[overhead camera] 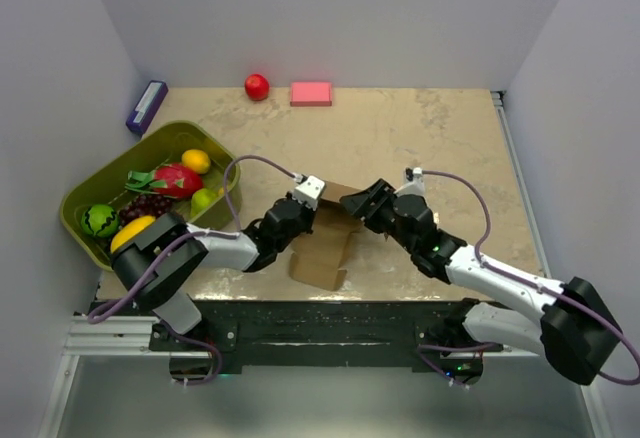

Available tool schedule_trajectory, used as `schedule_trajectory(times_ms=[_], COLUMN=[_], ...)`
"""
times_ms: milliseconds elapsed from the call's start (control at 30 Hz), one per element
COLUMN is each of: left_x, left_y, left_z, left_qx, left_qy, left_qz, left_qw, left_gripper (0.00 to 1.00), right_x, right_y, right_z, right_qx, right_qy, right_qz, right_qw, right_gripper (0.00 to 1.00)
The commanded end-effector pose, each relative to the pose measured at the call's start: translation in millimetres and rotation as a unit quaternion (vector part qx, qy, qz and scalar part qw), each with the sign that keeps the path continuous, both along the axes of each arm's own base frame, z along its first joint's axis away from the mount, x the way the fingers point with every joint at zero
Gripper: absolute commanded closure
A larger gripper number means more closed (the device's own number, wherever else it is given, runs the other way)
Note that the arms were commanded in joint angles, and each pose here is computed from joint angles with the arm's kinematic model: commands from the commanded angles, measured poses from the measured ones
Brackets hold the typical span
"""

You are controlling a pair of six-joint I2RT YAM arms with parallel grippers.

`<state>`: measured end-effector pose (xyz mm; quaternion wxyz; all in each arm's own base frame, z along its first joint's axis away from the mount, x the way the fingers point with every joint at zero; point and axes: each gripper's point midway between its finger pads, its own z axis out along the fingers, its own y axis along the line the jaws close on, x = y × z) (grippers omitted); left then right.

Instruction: Fold the paper box

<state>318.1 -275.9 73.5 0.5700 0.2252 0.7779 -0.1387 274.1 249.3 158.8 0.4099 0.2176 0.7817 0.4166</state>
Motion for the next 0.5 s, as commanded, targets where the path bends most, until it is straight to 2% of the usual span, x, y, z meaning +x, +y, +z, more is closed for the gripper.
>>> schedule_trajectory(times_ms=[0, 67, 100, 133, 200, 300, 467], left_x=[9.8, 12.6, 8.5, 12.4, 11.5, 14.4, 16.9], left_y=[-1.5, 3.4, 2.6, 9.5, 18.0, 26.7, 28.6], left_z=[21.7, 28.0, 26.8, 32.9, 32.8, 41.4, 45.1], left_qx=[-0.038, -0.05, -0.046, -0.052, -0.039, -0.047, -0.057], left_qy=[0.03, 0.047, 0.07, 0.075, 0.1, 0.112, 0.145], left_qz=[0.001, 0.0, -0.013, -0.007, 0.001, 0.015, 0.016], left_qw=[0.999, 0.998, 0.996, 0.996, 0.994, 0.992, 0.988], left_gripper=[0.93, 0.94, 0.95, 0.96, 0.98, 0.97, 0.97], right_x=[-7.7, -5.9, -11.1, -5.8, -10.5, -9.4, -16.9], right_y=[-14.3, -23.9, -36.5, -45.2, -64.8, -81.7, -73.8], right_z=[25.0, 39.4, 32.3, 47.3, 43.2, 52.9, 44.9], right_qx=[-0.098, -0.132, -0.183, -0.201, -0.265, -0.314, -0.314], right_qy=[-0.043, -0.061, -0.055, -0.065, -0.051, -0.054, -0.058], right_qz=[0.037, 0.032, 0.038, 0.018, 0.016, 0.002, 0.039], right_qw=[0.994, 0.989, 0.981, 0.977, 0.963, 0.948, 0.947], right_gripper=[0.32, 0.3, 0.29, 0.28, 0.28, 0.28, 0.27])
